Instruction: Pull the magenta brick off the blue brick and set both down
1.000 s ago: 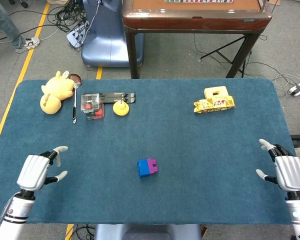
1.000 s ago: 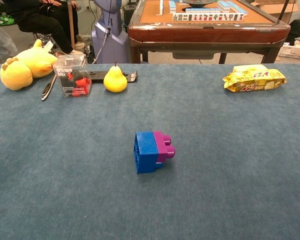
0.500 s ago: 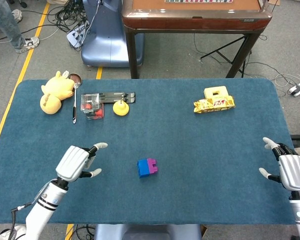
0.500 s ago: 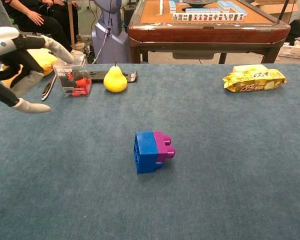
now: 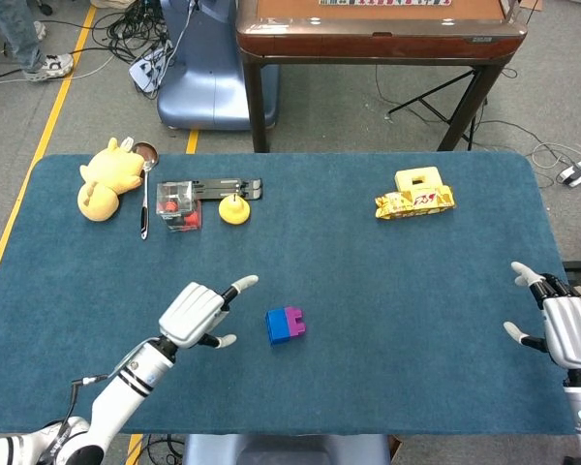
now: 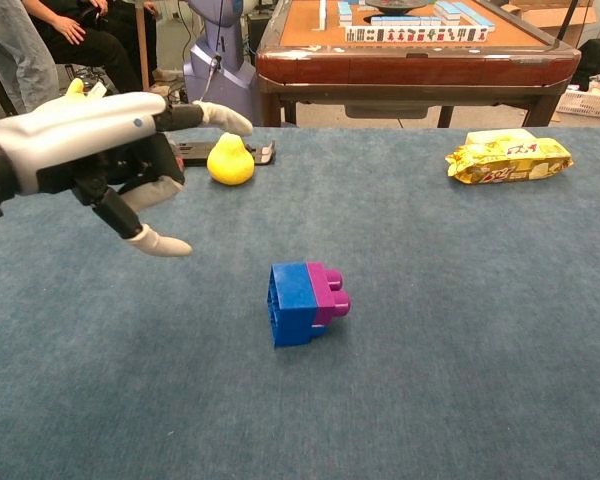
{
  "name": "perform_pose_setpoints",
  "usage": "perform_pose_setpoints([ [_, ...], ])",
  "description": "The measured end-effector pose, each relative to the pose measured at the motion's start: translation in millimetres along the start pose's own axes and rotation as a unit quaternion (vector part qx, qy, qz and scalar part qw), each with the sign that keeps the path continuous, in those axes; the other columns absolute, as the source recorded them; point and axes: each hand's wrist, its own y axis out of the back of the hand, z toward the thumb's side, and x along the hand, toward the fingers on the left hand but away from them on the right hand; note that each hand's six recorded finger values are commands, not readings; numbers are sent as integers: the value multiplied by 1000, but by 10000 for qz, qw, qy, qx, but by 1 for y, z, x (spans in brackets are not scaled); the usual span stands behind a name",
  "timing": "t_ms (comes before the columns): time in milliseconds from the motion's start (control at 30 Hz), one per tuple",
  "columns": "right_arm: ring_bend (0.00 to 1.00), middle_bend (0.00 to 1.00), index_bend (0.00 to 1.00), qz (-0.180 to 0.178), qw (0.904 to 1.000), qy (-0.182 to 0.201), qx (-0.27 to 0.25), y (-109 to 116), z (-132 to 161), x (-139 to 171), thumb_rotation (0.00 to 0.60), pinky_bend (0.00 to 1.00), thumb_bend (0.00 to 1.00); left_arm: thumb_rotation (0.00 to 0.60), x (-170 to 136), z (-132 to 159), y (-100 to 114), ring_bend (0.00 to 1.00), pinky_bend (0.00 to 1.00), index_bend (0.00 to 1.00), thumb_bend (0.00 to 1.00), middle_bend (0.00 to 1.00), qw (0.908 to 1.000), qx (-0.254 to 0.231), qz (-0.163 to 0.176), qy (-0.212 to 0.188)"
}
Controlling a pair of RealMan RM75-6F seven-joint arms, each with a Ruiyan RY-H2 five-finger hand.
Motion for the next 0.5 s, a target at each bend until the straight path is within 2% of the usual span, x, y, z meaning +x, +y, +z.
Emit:
perform_pose_setpoints([
  [267, 266, 354, 194, -28, 10000, -23, 40, 5, 0, 1, 600, 440, 0, 600, 21, 23, -18, 855, 1000, 145, 0, 922, 9986, -71, -415, -333],
  [500, 267, 355, 194, -5, 10000, -16, 46, 4, 0, 0, 600, 440, 0, 600, 32, 35, -23, 882, 1000, 182, 0, 958, 9969, 65, -656, -433],
])
